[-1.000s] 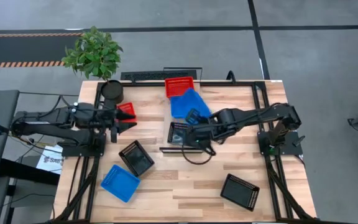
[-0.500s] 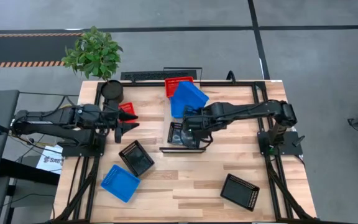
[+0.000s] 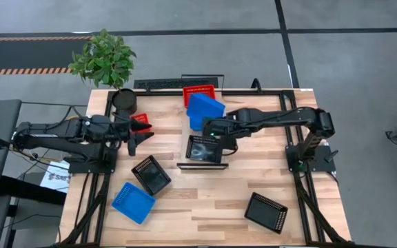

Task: Stack baskets on shelf by color
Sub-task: Stack the top blue bin on the blue bin on the shelf

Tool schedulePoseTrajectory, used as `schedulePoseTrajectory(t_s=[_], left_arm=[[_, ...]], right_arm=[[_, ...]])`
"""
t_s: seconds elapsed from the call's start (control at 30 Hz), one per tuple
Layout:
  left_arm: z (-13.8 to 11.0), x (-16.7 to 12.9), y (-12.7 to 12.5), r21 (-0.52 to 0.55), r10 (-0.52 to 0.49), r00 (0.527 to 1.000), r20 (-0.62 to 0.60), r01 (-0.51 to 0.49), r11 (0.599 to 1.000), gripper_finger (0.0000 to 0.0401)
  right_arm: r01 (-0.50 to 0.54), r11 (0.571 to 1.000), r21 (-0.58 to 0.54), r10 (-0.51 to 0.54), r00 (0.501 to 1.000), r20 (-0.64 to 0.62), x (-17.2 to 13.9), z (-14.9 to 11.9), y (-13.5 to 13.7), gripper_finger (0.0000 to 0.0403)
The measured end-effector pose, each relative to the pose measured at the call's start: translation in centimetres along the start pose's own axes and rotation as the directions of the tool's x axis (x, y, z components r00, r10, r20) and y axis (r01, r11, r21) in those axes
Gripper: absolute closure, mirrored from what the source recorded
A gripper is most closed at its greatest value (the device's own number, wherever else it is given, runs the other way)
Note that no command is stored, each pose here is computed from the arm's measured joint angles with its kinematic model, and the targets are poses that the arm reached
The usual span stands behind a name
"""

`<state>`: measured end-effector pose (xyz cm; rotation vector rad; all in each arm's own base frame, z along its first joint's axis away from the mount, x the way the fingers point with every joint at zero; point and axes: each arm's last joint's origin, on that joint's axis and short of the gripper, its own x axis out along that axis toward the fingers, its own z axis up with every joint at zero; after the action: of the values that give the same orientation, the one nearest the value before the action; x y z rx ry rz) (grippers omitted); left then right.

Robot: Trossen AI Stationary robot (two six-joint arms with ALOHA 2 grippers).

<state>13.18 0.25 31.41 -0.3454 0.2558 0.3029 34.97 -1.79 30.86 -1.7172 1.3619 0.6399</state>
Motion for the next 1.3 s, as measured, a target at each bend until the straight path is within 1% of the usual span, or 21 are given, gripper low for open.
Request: schedulePoseTrajectory(t_s=[0.1, 0.27, 0.37, 0.63, 0.9, 1.03, 1.1, 1.2, 1.3], left_arm=[[0.0, 0.0, 0.1, 0.008, 0.03, 0.999, 0.012, -0.03, 1.0, 0.0227], [0.0, 0.0, 0.1, 0.02, 0.04, 0.999, 0.013, -0.04, 0.999, 0.0227], [0.0, 0.0, 0.1, 0.021, 0.042, 0.999, 0.014, -0.043, 0.999, 0.0227], [0.0, -0.1, 0.2, 0.025, 0.062, 0.998, 0.021, -0.062, 0.998, 0.0227], [0.0, 0.0, 0.2, 0.026, 0.062, 0.998, 0.02, -0.062, 0.998, 0.0227], [0.0, 0.0, 0.2, 0.027, 0.062, 0.998, 0.02, -0.062, 0.998, 0.0227], [0.0, 0.0, 0.2, 0.027, 0.062, 0.998, 0.02, -0.062, 0.998, 0.0227], [0.0, 0.0, 0.2, 0.027, 0.062, 0.998, 0.02, -0.063, 0.998, 0.0227], [0.0, 0.0, 0.2, 0.027, 0.062, 0.998, 0.019, -0.063, 0.998, 0.0227]], right_arm=[[-0.056, 0.998, -0.024, 0.056, 0.998, 0.024, 0.7, -0.1, 0.6, 0.0402], [-0.044, 0.992, -0.116, 0.048, 0.998, 0.032, 1.0, 0.4, 0.6, 0.0402], [-0.036, 0.993, -0.113, 0.043, 0.997, 0.064, 1.1, 0.4, 0.6, 0.0402], [-0.031, 0.993, -0.111, 0.041, 0.995, 0.087, 1.3, 0.2, 0.6, 0.0402], [-0.006, 0.991, -0.133, 0.025, 0.989, 0.144, 0.7, 1.2, 0.5, 0.0398], [-0.011, 0.993, -0.115, 0.028, 0.989, 0.146, 0.8, 1.1, 0.5, 0.0399], [-0.023, 0.997, -0.07, 0.033, 0.989, 0.142, 1.0, 0.8, 0.5, 0.0398], [-0.044, 0.999, 0.005, 0.043, 0.99, 0.133, 1.4, 0.0, 0.7, 0.0382], [-0.052, 0.998, 0.026, 0.048, 0.991, 0.124, 1.8, -0.5, 0.7, 0.0361]])
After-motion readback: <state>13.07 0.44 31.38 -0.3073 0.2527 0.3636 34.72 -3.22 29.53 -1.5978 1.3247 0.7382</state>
